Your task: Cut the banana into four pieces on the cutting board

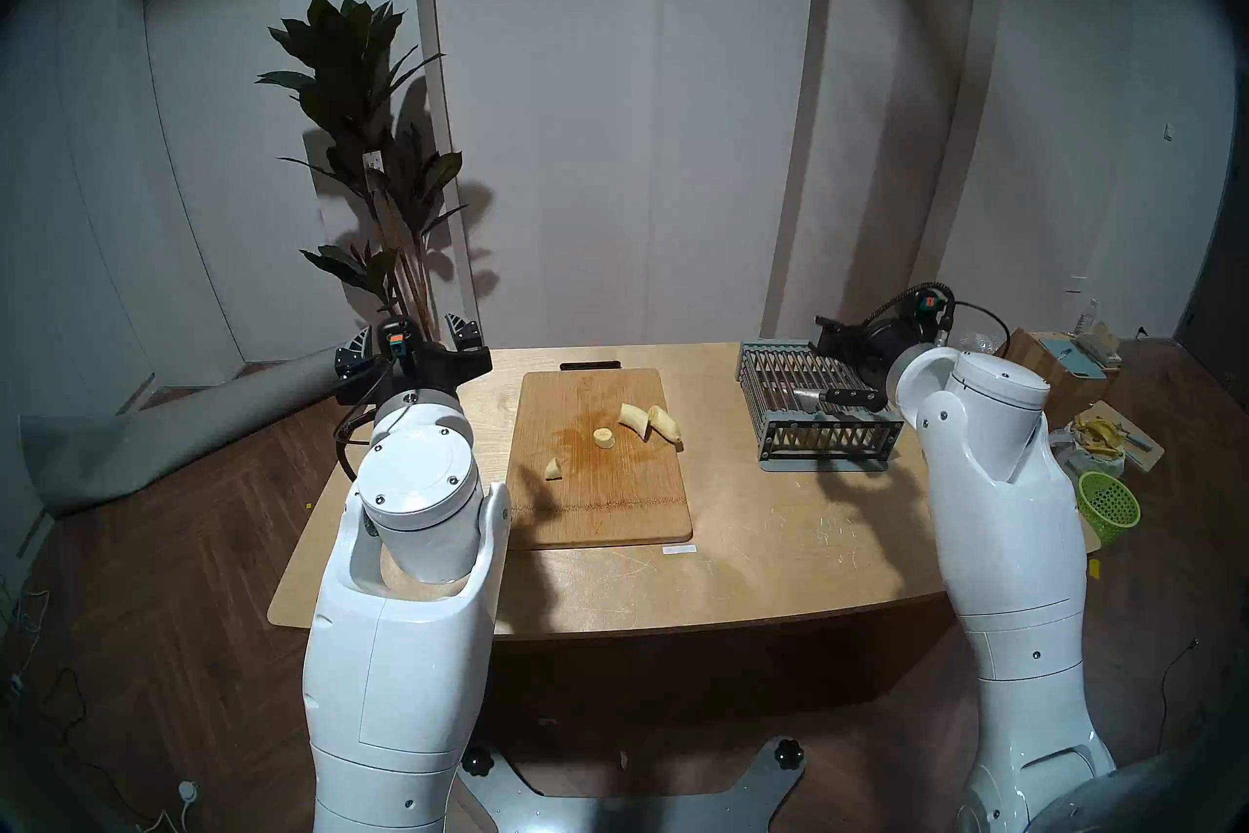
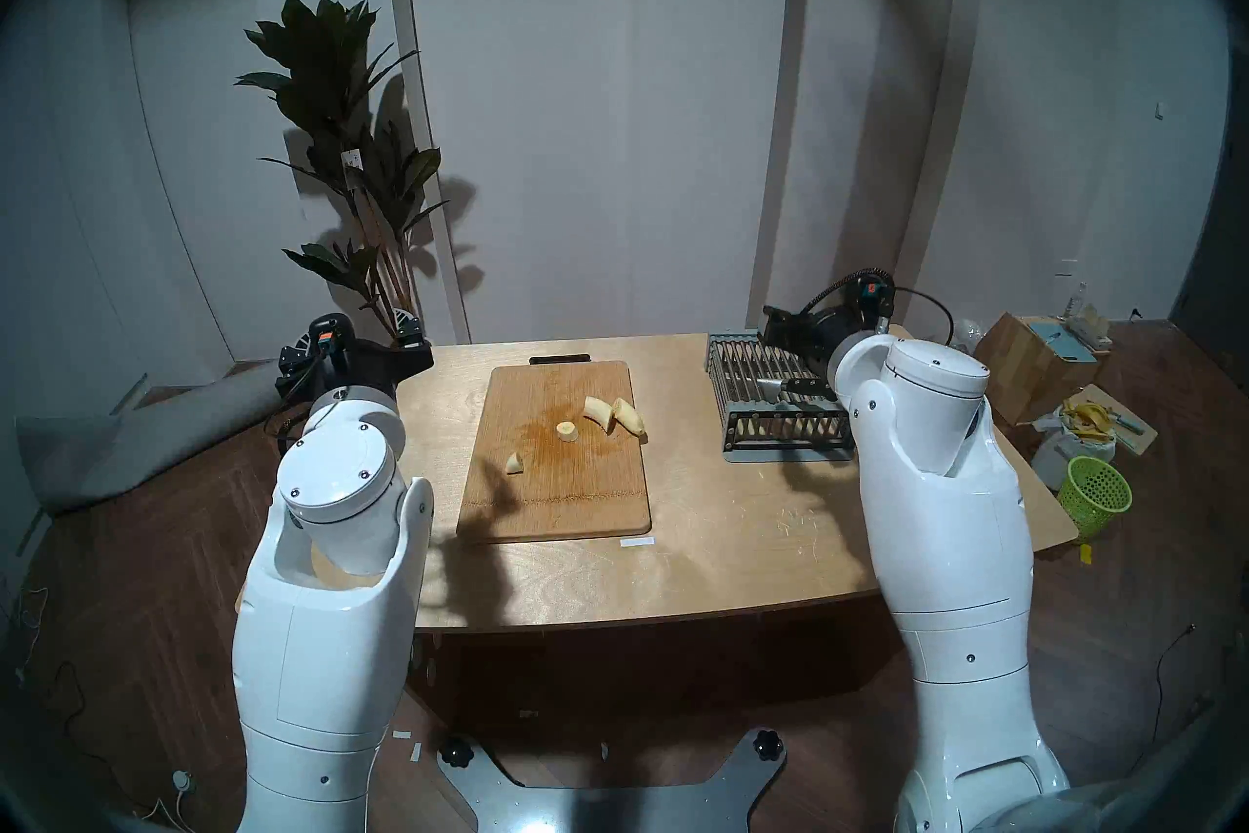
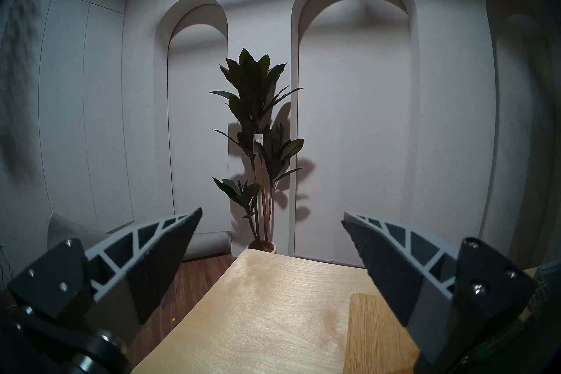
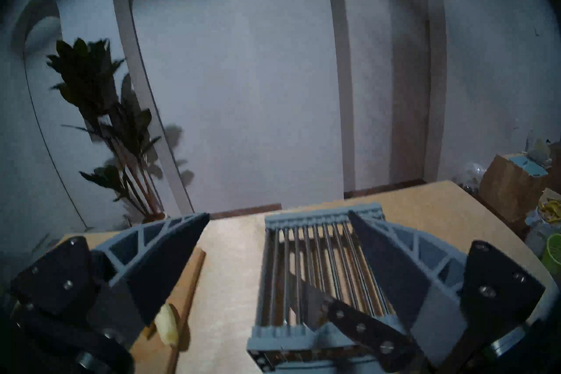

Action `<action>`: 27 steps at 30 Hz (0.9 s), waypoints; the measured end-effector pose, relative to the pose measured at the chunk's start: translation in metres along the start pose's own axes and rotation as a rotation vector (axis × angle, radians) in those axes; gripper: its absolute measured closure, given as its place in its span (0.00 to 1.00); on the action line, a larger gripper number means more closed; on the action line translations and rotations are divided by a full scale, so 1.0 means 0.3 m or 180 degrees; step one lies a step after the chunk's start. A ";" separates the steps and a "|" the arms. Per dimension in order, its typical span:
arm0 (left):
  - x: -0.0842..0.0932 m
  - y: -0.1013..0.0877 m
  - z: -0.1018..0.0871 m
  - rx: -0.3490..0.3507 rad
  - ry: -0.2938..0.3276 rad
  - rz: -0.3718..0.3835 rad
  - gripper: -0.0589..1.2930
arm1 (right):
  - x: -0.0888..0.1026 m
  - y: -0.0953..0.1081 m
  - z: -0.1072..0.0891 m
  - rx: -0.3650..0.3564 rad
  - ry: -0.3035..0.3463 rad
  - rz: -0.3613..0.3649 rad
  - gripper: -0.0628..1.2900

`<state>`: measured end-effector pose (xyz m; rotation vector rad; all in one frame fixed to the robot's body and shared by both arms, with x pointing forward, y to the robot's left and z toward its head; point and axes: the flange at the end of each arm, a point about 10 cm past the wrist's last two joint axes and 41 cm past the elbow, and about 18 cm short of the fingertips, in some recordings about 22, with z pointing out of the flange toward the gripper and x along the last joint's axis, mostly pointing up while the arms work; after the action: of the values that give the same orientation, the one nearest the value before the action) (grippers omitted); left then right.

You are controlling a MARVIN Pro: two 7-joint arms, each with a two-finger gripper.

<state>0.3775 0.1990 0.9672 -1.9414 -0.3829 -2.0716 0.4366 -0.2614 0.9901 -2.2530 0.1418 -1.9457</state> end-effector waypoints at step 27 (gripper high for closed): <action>-0.030 -0.125 -0.074 -0.0168 0.0014 -0.0045 0.03 | -0.254 -0.130 -0.170 -0.0199 0.0606 -0.0741 0.03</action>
<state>0.3436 0.2256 0.9566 -1.9692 -0.3454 -2.1147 0.3737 -0.2127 0.9302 -2.2042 -0.0404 -2.3044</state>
